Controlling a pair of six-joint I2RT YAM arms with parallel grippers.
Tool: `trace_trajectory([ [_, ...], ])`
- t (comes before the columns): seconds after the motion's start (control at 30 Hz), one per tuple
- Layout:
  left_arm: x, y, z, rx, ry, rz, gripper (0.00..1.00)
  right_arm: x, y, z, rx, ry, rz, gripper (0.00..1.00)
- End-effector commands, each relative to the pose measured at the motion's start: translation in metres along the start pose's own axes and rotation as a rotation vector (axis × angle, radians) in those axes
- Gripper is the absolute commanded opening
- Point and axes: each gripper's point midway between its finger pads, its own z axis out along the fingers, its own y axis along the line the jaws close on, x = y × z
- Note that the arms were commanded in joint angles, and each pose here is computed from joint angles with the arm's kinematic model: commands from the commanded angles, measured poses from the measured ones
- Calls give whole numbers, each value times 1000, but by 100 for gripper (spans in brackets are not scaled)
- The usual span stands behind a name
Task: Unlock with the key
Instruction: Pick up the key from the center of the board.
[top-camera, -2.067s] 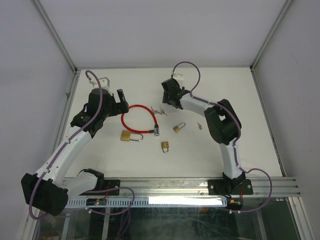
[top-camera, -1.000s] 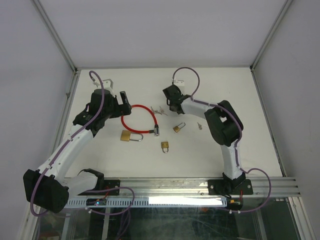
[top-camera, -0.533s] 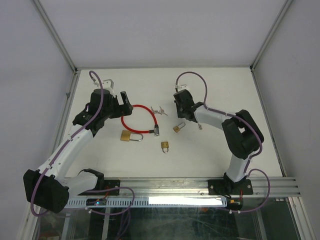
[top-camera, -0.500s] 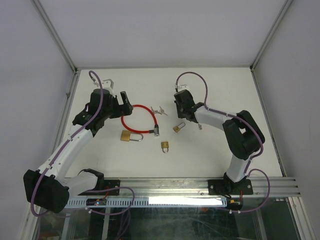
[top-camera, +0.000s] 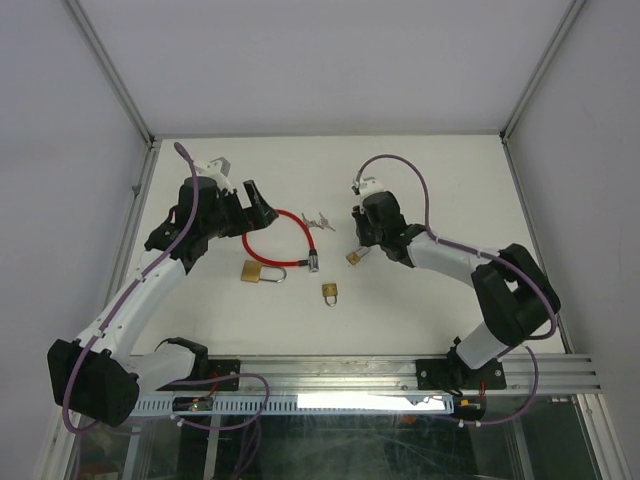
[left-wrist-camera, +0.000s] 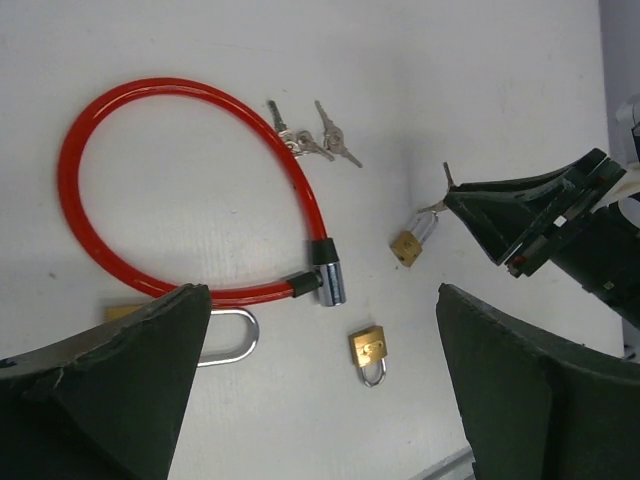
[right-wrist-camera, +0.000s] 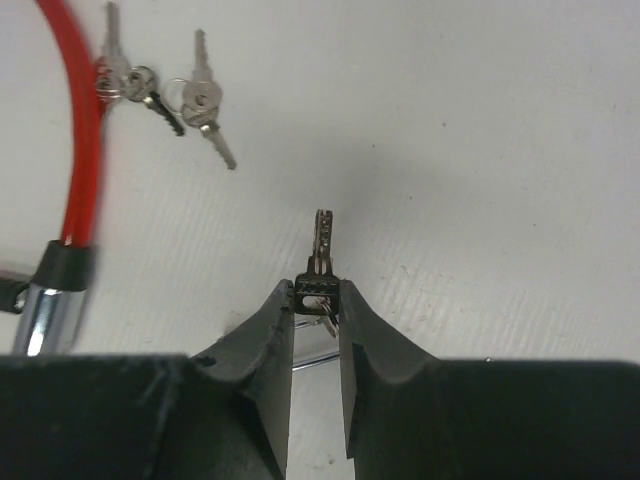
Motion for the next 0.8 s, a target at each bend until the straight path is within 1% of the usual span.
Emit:
trace_trajectory([
  [0.0,-9,-32,-1,177,-36,-101,99,-58,24,-31,-103,-245,-19,6],
  [0.13,-6,-49,-1,306,-69,-177,98,-69,33,-54,-139,-334,-16,6],
  [0.17,-6,-53,-2,332,-74,-197,97,-71,39,-60,-171,-354,-44,7],
  [0.23,-6,-58,-1,373,-79,-217,97,-74,45,-72,-194,-392,-49,7],
  [0.4,3,-74,2,469,-67,-227,97,-84,59,-99,-251,-496,-49,7],
  [0.5,11,-84,4,512,-68,-218,96,-81,78,-114,-318,-546,-76,8],
  [0.67,25,-98,9,578,-71,-233,96,-81,99,-131,-367,-606,-103,8],
  [0.77,30,-109,12,613,-50,-264,94,-80,110,-138,-383,-630,-124,9],
])
